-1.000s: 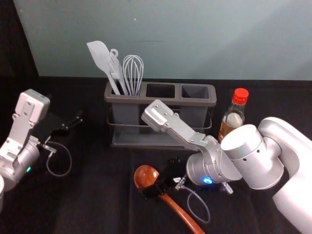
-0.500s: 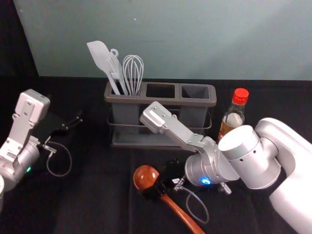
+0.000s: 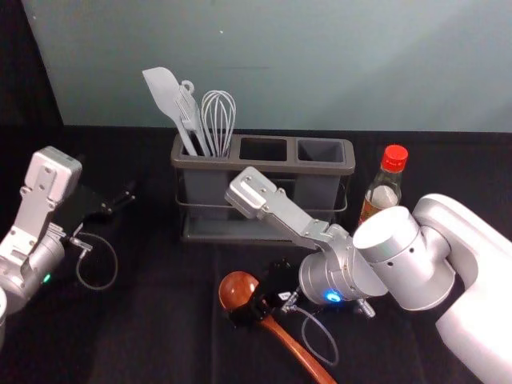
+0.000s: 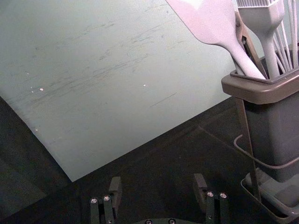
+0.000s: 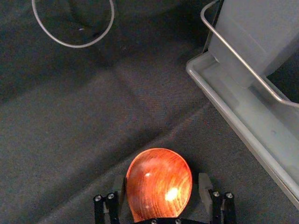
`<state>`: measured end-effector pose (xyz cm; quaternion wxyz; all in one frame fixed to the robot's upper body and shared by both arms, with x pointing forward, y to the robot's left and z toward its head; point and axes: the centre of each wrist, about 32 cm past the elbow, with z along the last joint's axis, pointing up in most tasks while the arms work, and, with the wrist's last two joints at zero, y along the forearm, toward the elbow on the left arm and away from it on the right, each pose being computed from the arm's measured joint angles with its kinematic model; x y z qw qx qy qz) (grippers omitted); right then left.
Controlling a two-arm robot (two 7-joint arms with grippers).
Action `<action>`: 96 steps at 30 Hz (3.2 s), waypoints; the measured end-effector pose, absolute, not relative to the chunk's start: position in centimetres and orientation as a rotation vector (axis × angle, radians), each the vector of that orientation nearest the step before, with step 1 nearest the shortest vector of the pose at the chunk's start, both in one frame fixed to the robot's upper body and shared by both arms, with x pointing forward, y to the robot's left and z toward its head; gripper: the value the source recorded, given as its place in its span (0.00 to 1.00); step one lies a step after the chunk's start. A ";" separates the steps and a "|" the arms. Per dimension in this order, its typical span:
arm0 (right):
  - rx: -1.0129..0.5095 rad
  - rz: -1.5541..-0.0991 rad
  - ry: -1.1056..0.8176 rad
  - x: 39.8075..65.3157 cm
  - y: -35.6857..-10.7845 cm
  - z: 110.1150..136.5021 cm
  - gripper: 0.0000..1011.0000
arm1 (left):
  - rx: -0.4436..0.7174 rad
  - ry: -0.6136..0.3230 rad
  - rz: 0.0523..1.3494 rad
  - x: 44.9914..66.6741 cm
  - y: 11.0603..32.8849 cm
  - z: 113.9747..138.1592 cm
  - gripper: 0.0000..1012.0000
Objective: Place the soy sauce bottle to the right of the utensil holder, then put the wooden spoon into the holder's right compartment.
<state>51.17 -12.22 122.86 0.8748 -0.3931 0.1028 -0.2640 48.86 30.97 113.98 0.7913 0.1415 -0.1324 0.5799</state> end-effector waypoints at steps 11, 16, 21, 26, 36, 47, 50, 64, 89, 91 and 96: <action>-0.825 -0.552 0.220 51.2 -12.3 122.9 0.96 | 0.304 -0.285 1.248 48.9 31.0 114.0 0.99; -0.825 -0.552 0.220 51.2 -12.3 122.9 0.84 | 0.304 -0.285 1.248 48.9 31.0 114.0 0.99; -0.826 -0.552 0.220 51.2 -12.3 122.9 0.83 | 0.304 -0.285 1.248 48.9 31.0 114.0 0.99; -0.824 -0.553 0.218 51.1 -12.3 123.0 0.83 | 0.304 -0.285 1.248 48.9 31.0 114.0 0.99; -0.597 -0.555 0.106 49.3 -15.1 125.3 0.83 | 0.304 -0.285 1.248 48.9 31.0 114.0 0.99; -0.237 -0.549 -0.119 46.9 -19.9 128.2 0.83 | 0.304 -0.285 1.248 48.9 31.0 114.0 0.99; -0.162 -0.589 -0.183 46.7 -20.7 128.5 0.83 | 0.304 -0.285 1.248 48.9 31.0 114.0 0.99; 0.019 -0.802 -0.387 48.5 -21.1 129.1 0.83 | 0.304 -0.285 1.248 48.9 31.0 114.0 0.99; 0.024 -1.013 -0.518 54.0 -18.3 129.0 0.83 | 0.304 -0.285 1.248 48.9 31.0 114.0 0.99; 0.019 -1.018 -0.515 54.3 -18.3 128.8 0.83 | 0.304 -0.285 1.248 48.9 31.0 114.0 0.99; 0.011 -1.025 -0.510 55.0 -18.2 128.2 0.83 | 0.304 -0.285 1.248 48.9 31.0 114.0 0.99</action>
